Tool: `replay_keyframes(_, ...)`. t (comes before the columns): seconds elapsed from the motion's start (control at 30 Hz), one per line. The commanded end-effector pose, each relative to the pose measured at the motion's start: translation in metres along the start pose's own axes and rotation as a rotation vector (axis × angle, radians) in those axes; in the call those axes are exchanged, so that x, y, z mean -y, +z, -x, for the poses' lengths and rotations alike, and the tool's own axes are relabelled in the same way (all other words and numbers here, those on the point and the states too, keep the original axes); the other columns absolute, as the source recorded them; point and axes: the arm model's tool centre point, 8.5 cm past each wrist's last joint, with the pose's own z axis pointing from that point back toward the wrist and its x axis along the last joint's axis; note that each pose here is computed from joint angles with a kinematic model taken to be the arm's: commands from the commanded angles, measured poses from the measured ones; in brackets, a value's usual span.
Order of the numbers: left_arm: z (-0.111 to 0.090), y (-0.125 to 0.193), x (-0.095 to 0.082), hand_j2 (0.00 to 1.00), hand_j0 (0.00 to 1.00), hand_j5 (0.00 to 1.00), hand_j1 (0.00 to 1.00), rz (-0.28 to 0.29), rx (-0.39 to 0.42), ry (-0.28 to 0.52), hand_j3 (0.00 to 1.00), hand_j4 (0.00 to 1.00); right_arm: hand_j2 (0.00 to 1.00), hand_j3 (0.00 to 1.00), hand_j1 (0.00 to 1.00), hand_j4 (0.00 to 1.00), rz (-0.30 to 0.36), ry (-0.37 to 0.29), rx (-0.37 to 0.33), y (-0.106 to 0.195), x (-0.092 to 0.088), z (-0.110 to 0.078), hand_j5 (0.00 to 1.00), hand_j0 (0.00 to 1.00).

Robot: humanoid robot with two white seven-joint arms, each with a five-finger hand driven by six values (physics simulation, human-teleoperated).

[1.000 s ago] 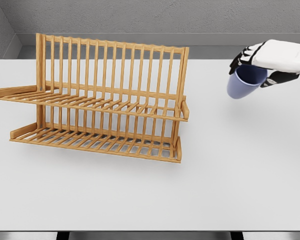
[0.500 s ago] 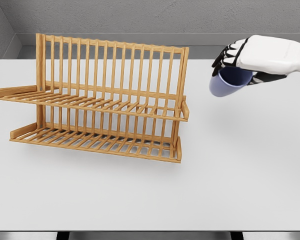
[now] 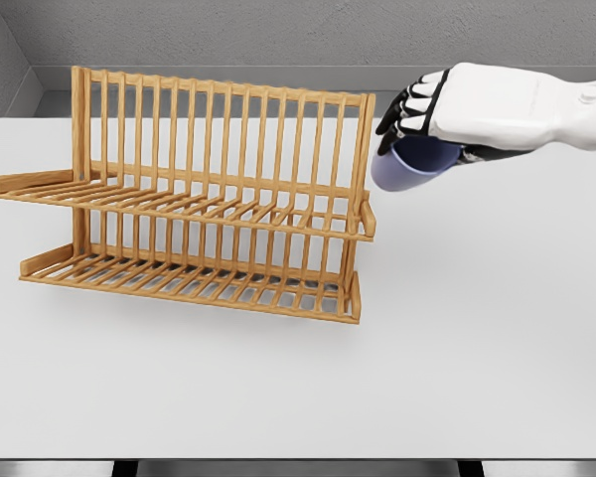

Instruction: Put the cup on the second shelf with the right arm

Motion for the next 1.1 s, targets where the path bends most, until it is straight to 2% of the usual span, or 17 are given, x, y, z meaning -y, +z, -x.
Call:
replay_keyframes(0.0, 0.000, 0.000, 0.000, 1.00, 1.00, 1.00, 1.00, 0.000, 0.000, 0.001, 1.00, 1.00, 0.61, 0.61, 0.61, 0.61, 0.010, -0.014, 0.027, -0.010, -0.002, -0.004, 0.61, 0.61)
replay_keyframes(0.13, 0.000, 0.000, 0.000, 1.00, 1.00, 1.00, 1.00, 0.000, -0.001, -0.001, 1.00, 1.00, 0.61, 0.61, 0.61, 0.61, 0.012, -0.003, 0.072, -0.026, 0.002, -0.010, 0.61, 0.61)
replay_keyframes(0.47, 0.000, 0.000, 0.000, 1.00, 1.00, 1.00, 1.00, 0.000, -0.001, 0.000, 1.00, 1.00, 0.61, 0.61, 0.61, 0.61, -0.005, -0.026, 0.154, -0.055, -0.008, -0.026, 0.61, 0.61)
replay_keyframes(0.73, 0.000, 0.000, 0.000, 1.00, 1.00, 1.00, 1.00, 0.000, 0.001, -0.001, 1.00, 1.00, 0.61, 0.61, 0.61, 0.61, -0.032, -0.039, 0.174, -0.062, -0.018, -0.030, 0.61, 0.61)
replay_keyframes(0.77, 0.000, 0.000, 0.000, 1.00, 1.00, 1.00, 1.00, 0.000, 0.000, 0.001, 1.00, 1.00, 0.63, 0.63, 0.63, 0.63, -0.034, -0.040, 0.176, -0.062, -0.019, -0.031, 0.63, 0.63)
replay_keyframes(0.8, 0.000, 0.000, 0.000, 1.00, 1.00, 1.00, 1.00, 0.000, 0.001, -0.001, 1.00, 1.00, 0.94, 0.94, 0.94, 0.94, -0.035, -0.040, 0.175, -0.062, -0.019, -0.030, 0.94, 0.94)
replay_keyframes(0.83, 0.000, 0.000, 0.000, 1.00, 1.00, 1.00, 1.00, 0.000, 0.000, 0.001, 1.00, 1.00, 1.00, 1.00, 1.00, 1.00, -0.035, -0.040, 0.175, -0.062, -0.019, -0.030, 1.00, 1.00)
replay_keyframes(0.9, 0.000, 0.000, 0.000, 1.00, 1.00, 1.00, 1.00, 0.000, -0.001, -0.001, 1.00, 1.00, 1.00, 1.00, 1.00, 1.00, -0.030, -0.033, 0.162, -0.058, -0.016, -0.027, 1.00, 1.00)
replay_keyframes(0.93, 0.000, 0.000, 0.000, 1.00, 1.00, 1.00, 1.00, 0.000, 0.001, -0.001, 1.00, 1.00, 1.00, 1.00, 1.00, 1.00, -0.014, -0.011, 0.144, -0.053, -0.005, -0.023, 1.00, 1.00)
replay_keyframes(1.0, 0.000, 0.000, 0.000, 1.00, 1.00, 1.00, 1.00, 0.000, 0.000, 0.001, 1.00, 1.00, 1.00, 1.00, 1.00, 1.00, 0.043, 0.018, 0.083, -0.034, 0.015, -0.010, 1.00, 1.00)
replay_keyframes(1.07, 0.000, 0.000, 0.000, 1.00, 1.00, 1.00, 1.00, 0.000, -0.001, -0.001, 1.00, 1.00, 1.00, 1.00, 1.00, 1.00, 0.067, 0.050, -0.016, 0.001, 0.031, 0.007, 1.00, 1.00)
